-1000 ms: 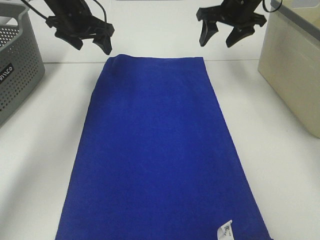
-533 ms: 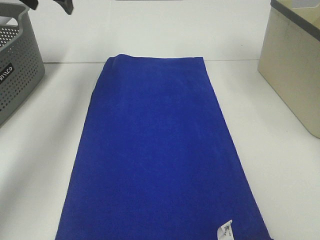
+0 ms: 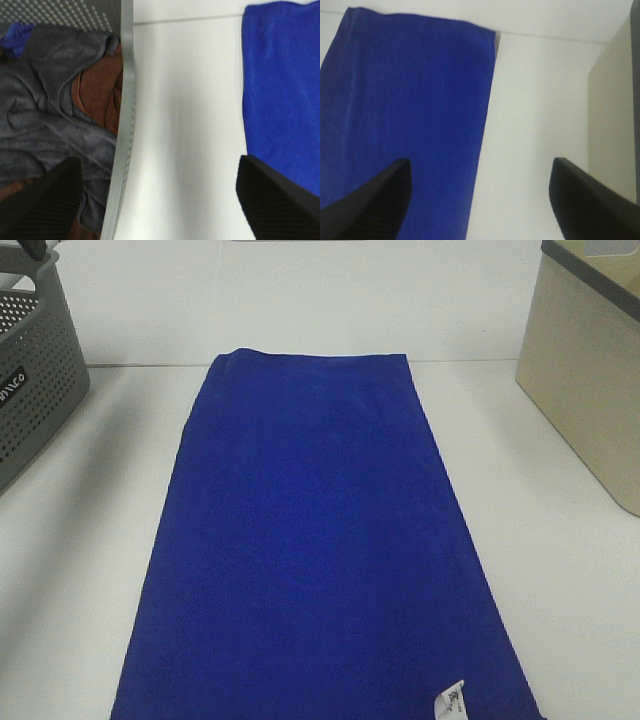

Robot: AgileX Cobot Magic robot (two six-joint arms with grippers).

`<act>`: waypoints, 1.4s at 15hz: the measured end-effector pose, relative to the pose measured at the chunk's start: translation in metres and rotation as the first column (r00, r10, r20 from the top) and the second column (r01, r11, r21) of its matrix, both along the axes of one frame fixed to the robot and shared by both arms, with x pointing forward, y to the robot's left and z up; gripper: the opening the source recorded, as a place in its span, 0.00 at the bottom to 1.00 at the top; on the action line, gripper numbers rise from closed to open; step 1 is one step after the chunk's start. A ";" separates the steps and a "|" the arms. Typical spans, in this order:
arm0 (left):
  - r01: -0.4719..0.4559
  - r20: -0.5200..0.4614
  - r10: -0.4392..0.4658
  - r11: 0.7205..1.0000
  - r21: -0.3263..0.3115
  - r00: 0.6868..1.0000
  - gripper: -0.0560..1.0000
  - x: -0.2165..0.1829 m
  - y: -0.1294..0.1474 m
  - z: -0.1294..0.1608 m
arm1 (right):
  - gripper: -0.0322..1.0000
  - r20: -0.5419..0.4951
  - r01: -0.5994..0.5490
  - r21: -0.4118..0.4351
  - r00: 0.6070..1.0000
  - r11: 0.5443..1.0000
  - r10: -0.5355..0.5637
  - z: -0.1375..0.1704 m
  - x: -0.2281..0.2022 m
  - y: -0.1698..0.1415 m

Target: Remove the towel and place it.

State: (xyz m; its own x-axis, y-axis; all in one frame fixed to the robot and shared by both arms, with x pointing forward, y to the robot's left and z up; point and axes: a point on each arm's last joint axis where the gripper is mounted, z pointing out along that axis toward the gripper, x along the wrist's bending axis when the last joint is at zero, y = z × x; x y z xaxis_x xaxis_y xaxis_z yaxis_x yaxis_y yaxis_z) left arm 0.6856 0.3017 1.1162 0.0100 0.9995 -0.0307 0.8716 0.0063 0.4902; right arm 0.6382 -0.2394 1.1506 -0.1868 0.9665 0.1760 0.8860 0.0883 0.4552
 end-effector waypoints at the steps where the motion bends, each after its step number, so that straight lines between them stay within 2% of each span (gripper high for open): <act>1: -0.009 -0.045 0.010 1.000 0.020 0.999 0.80 -0.032 0.003 0.005 | 0.75 -0.030 0.001 -0.008 1.000 1.000 -0.001 0.006 -0.039 -0.004; 3: -0.030 -0.074 0.035 0.998 0.061 0.997 0.80 -0.086 0.006 0.016 | 0.75 -0.071 0.001 -0.014 0.997 1.000 -0.002 0.007 -0.102 -0.011; 5: -0.052 -0.048 0.055 0.996 0.077 0.997 0.80 -0.144 0.008 0.026 | 0.75 -0.063 0.002 -0.024 0.998 1.000 -0.004 0.007 -0.157 -0.018; 9: -0.073 0.136 0.062 0.995 0.073 0.989 0.80 -0.242 0.008 0.033 | 0.75 0.029 0.005 -0.019 1.000 1.000 -0.004 0.004 -0.251 -0.028; 12: -0.087 0.269 0.055 0.990 0.107 0.961 0.80 -0.301 0.010 0.029 | 0.75 0.105 0.003 -0.003 0.994 1.000 -0.003 -0.011 -0.307 -0.033; 16: -0.118 0.370 0.050 0.979 0.165 0.928 0.80 -0.370 0.015 -0.002 | 0.75 0.169 0.004 0.001 0.986 1.000 -0.004 -0.045 -0.357 -0.038; 18: -0.132 0.439 0.049 0.979 0.159 0.897 0.80 -0.399 0.015 -0.017 | 0.75 0.200 0.003 -0.002 0.980 1.000 -0.002 -0.064 -0.375 -0.041; 21: -0.155 0.549 0.055 0.978 0.139 0.834 0.80 -0.437 0.014 -0.030 | 0.75 0.267 -0.019 -0.020 0.963 1.000 0.023 -0.089 -0.398 -0.043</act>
State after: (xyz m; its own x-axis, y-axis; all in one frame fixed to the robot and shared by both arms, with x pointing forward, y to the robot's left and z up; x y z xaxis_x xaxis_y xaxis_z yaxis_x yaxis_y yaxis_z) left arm 0.2485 0.3162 1.0867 -0.1303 0.9844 0.1186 0.4668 -0.0447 0.8832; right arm 0.2405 -0.2827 1.0613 -0.2451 0.9643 0.1004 0.7300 0.1154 0.6736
